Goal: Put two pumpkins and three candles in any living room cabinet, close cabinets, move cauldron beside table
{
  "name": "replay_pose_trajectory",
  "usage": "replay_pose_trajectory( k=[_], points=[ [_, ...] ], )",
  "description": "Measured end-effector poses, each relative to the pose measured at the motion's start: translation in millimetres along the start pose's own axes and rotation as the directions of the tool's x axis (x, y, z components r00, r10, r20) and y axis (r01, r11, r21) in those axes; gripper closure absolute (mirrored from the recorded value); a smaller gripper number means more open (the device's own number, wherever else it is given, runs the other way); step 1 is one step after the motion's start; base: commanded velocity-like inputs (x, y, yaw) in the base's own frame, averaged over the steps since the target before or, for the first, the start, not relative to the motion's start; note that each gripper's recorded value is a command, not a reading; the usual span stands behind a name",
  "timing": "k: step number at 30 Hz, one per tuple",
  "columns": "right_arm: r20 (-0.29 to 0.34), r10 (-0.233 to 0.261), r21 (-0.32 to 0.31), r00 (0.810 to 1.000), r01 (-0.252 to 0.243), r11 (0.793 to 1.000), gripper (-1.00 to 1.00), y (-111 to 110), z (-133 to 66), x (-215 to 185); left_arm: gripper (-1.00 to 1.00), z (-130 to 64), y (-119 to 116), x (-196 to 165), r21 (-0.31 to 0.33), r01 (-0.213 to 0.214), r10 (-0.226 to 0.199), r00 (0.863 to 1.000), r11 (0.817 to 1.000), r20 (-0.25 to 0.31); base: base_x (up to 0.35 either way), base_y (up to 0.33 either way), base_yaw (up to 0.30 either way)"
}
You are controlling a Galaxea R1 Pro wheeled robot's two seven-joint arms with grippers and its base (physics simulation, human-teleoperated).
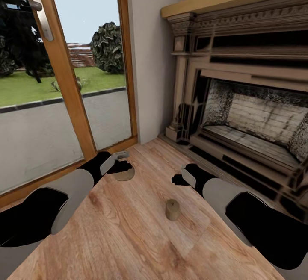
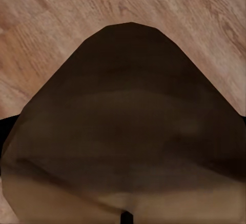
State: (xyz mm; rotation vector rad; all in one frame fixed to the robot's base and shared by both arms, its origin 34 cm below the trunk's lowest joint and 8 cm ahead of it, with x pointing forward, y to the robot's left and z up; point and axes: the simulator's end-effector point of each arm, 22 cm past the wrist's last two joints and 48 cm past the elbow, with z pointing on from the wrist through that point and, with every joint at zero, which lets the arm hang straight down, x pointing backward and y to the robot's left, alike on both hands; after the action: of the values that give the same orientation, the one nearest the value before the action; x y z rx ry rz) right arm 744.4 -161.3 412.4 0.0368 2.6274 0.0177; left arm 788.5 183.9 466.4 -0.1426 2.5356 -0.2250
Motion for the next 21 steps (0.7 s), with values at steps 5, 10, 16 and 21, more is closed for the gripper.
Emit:
replay_pose_trajectory(
  k=[5,10,16,21],
  points=[
    [-0.033,-0.001,0.002,0.999,0.001,1.0,-1.0,-1.0,10.3,21.0,1.0,4.1,-0.8,3.4,0.001,-0.001,0.001,1.0,1.0,-0.008,0.271,0.0,0.0],
    [-0.049,-0.001,0.001,0.999,0.001,1.0,-1.0,-0.1,15.6,28.9,1.0,8.0,-1.1,5.4,0.003,-0.002,0.002,1.0,1.0,-0.013,0.326,0.0,0.0],
    [-0.097,-0.009,0.001,0.995,0.009,1.0,-1.0,0.1,20.2,42.1,1.0,13.6,-10.4,11.0,0.016,-0.005,0.006,1.0,1.0,-0.025,0.258,0.0,0.0],
    [-0.187,-0.031,-0.015,0.982,0.028,0.999,-1.0,8.6,21.2,65.3,1.0,17.2,-15.7,12.2,0.032,-0.004,0.005,1.0,0.999,-0.028,0.02,0.0,0.0]
  ],
)
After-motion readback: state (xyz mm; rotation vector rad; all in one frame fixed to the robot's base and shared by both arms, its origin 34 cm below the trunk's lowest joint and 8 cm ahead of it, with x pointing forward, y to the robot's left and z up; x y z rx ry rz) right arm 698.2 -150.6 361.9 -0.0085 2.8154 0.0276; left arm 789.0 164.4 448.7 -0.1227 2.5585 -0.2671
